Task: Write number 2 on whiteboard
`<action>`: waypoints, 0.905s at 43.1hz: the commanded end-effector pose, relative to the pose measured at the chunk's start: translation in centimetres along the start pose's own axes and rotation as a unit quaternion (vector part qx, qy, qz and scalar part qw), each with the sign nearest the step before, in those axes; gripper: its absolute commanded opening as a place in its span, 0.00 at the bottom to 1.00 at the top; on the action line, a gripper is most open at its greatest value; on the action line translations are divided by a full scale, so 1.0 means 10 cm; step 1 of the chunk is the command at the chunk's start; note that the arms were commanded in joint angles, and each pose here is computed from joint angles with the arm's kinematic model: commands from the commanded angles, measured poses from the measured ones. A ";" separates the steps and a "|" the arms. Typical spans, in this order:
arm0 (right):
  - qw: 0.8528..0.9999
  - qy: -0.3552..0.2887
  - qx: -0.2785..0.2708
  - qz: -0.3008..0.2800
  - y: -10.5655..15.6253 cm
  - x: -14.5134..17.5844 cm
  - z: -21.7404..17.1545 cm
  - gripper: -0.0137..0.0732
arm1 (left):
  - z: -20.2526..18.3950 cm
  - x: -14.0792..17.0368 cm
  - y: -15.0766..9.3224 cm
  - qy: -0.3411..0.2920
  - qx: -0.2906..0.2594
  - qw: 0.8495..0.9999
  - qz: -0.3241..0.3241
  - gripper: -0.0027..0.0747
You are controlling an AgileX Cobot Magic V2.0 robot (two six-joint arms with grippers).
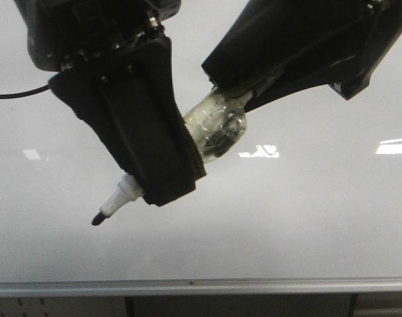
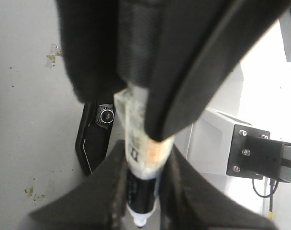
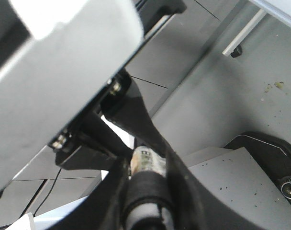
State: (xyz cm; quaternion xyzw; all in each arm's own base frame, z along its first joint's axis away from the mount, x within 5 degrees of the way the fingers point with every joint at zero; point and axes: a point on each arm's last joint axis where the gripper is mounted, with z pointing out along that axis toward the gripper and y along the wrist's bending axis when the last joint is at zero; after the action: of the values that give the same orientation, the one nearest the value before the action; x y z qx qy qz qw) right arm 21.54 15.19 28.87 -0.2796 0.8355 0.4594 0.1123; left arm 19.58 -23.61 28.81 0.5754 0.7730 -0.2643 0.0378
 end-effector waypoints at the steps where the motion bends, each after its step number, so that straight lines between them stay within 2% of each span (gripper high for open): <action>1: 0.997 0.015 -0.078 -0.020 0.26 0.00 -0.09 0.09 | -0.16 -0.06 -0.16 -0.032 0.010 0.999 0.012 0.01; 7: 0.997 0.017 -0.075 -0.021 0.26 0.01 -0.09 0.08 | -0.16 -0.06 -0.16 -0.032 0.010 0.999 0.012 0.02; 10: 0.997 0.016 -0.075 -0.021 0.26 0.01 -0.09 0.08 | -0.16 -0.06 -0.16 -0.032 0.010 0.999 0.012 0.10; 14: 0.997 0.014 -0.071 -0.023 0.26 0.01 -0.10 0.08 | -0.16 -0.06 -0.15 -0.034 0.009 0.999 0.012 0.33; 19: 0.998 0.017 -0.062 -0.026 0.24 0.01 -0.10 0.08 | -0.16 -0.07 -0.15 -0.036 0.008 0.999 0.012 0.71; 23: 0.998 0.020 -0.051 -0.028 0.22 0.02 -0.10 0.08 | -0.16 -0.07 -0.15 -0.037 0.007 0.999 0.012 0.90; 25: 0.998 0.023 -0.043 -0.030 0.20 0.02 -0.12 0.08 | -0.16 -0.07 -0.15 -0.037 0.007 0.999 0.012 0.92; 31: 0.999 0.010 0.010 -0.032 0.15 0.06 -0.27 0.05 | -0.16 -0.07 -0.15 -0.037 0.007 0.999 0.012 0.89; 36: 0.992 -0.029 0.122 -0.024 0.09 0.12 -0.56 0.06 | -0.16 -0.07 -0.15 -0.037 0.007 0.999 0.012 0.84; 39: 0.975 -0.068 0.209 -0.027 0.07 0.17 -0.79 0.06 | -0.16 -0.07 -0.15 -0.037 0.007 0.999 0.012 0.80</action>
State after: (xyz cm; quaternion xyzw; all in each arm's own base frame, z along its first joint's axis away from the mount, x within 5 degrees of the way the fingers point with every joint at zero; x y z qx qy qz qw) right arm 20.84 10.04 30.42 -0.2637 0.8900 0.3337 0.1643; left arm 19.70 -23.76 28.82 0.5738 0.7740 -0.2633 0.0483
